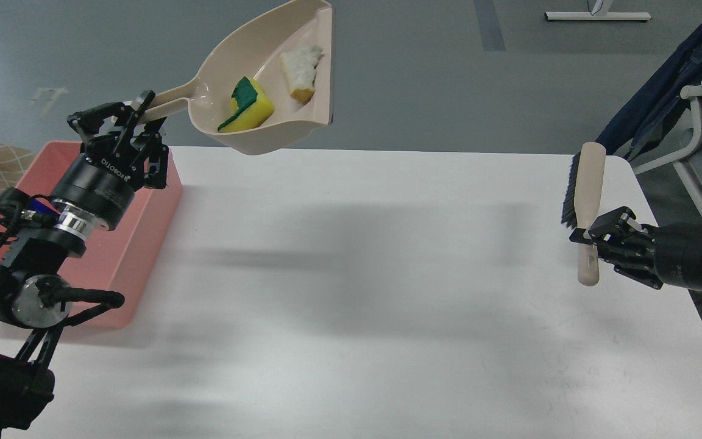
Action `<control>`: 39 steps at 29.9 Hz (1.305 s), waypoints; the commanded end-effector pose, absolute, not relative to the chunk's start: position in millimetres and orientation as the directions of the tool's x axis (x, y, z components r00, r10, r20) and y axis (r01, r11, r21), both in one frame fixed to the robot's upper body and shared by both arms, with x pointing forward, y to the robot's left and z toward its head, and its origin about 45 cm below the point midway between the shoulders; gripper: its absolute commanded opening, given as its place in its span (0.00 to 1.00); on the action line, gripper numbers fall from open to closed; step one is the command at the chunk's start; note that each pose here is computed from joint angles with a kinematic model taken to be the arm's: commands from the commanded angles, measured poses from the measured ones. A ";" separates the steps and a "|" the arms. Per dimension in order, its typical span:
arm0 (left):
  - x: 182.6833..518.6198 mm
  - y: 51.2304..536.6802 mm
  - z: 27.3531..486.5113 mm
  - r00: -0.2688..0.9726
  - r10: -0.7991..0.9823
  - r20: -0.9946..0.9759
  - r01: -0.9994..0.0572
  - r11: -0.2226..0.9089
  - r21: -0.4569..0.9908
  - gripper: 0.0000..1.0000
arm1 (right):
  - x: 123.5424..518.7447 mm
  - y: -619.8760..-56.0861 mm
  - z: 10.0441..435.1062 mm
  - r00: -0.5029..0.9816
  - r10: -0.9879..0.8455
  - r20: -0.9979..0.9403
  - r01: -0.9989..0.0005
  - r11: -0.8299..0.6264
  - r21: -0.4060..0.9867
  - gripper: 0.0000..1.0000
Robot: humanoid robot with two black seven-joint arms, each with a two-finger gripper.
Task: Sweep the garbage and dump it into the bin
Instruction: 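Carry the dustpan over the pink bin and tip it to dump contents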
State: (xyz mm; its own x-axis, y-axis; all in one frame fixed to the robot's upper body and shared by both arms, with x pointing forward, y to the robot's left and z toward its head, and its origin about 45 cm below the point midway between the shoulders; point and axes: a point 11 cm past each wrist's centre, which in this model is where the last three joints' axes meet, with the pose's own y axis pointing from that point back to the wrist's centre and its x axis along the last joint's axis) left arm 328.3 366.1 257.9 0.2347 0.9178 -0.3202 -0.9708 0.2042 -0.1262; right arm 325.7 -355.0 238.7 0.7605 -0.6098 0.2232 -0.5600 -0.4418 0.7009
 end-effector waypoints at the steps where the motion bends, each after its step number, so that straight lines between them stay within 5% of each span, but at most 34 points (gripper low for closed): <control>1: 313.4 388.9 256.7 0.222 0.928 -0.300 -0.974 0.193 -0.121 0.00 | 325.9 -354.3 239.1 0.761 -0.609 0.223 -0.560 -0.444 0.699 0.00; 10: 274.0 465.1 261.2 0.147 0.965 -0.217 -0.987 0.130 -0.092 0.00 | 325.3 -351.4 239.5 0.765 -0.604 0.222 -0.558 -0.451 0.697 0.00; 21: 244.5 576.3 265.4 -0.119 0.989 -0.089 -0.993 -0.118 0.011 0.00 | 324.4 -349.9 239.1 0.768 -0.601 0.219 -0.555 -0.455 0.697 0.00; 39: 231.9 603.2 305.2 -0.054 0.935 0.351 -0.995 -0.079 0.059 0.00 | 322.3 -349.4 236.3 0.770 -0.602 0.211 -0.550 -0.459 0.698 0.00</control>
